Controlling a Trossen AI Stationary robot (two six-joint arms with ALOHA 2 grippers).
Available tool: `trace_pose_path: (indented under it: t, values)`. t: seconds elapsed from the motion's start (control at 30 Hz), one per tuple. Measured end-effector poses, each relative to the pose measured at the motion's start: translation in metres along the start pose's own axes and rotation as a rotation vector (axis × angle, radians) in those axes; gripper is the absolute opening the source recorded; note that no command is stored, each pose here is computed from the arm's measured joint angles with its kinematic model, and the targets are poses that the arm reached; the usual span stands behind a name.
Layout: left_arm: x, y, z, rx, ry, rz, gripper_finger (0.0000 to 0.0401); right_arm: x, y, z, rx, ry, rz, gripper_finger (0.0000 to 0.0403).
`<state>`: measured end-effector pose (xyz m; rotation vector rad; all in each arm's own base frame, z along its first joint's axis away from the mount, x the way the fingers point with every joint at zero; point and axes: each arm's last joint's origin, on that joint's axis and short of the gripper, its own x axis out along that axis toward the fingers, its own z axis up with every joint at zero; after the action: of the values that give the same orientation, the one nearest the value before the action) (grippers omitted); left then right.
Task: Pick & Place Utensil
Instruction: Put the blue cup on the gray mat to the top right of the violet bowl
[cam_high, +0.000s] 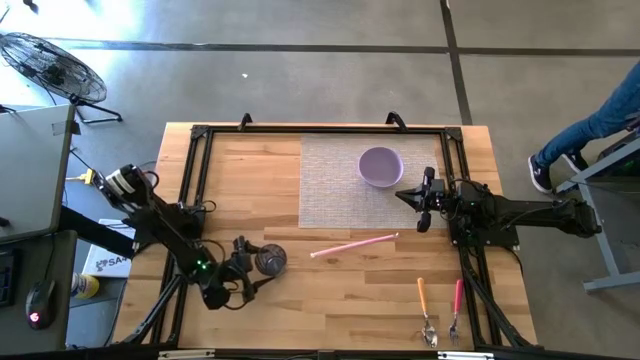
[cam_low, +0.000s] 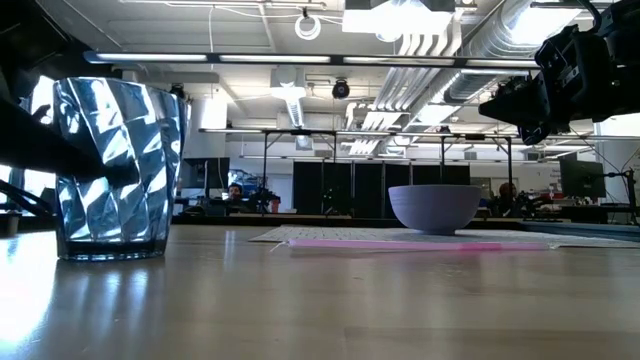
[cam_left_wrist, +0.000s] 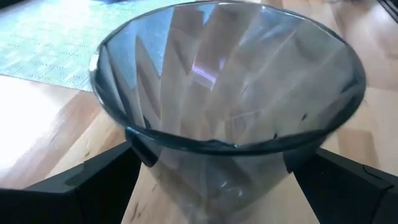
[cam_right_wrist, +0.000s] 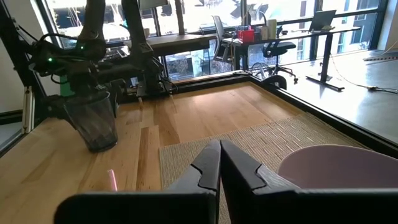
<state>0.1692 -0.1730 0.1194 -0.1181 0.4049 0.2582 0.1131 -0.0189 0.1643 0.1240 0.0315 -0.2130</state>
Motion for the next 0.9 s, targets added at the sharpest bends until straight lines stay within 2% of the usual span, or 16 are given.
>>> trace_pose_path:
  t: [0.27,0.57,0.77,0.9]
  values:
    - [0.018,-0.003,-0.011,-0.030,-0.021,0.029,0.0395,0.000,0.000,0.000,0.000,0.001,0.000,0.0003]
    - [0.030,-0.001,-0.005,-0.019,-0.041,0.033,0.0395,0.000,0.000,0.000,0.000,0.001,0.000,0.0001]
    - [0.036,0.001,0.000,-0.022,-0.044,0.034,0.0362,0.000,0.000,0.000,0.000,0.000,0.000,0.0004]
    - [0.046,0.005,0.008,-0.019,-0.034,0.042,0.0358,0.000,0.000,0.000,0.000,0.001,0.000,0.0003]
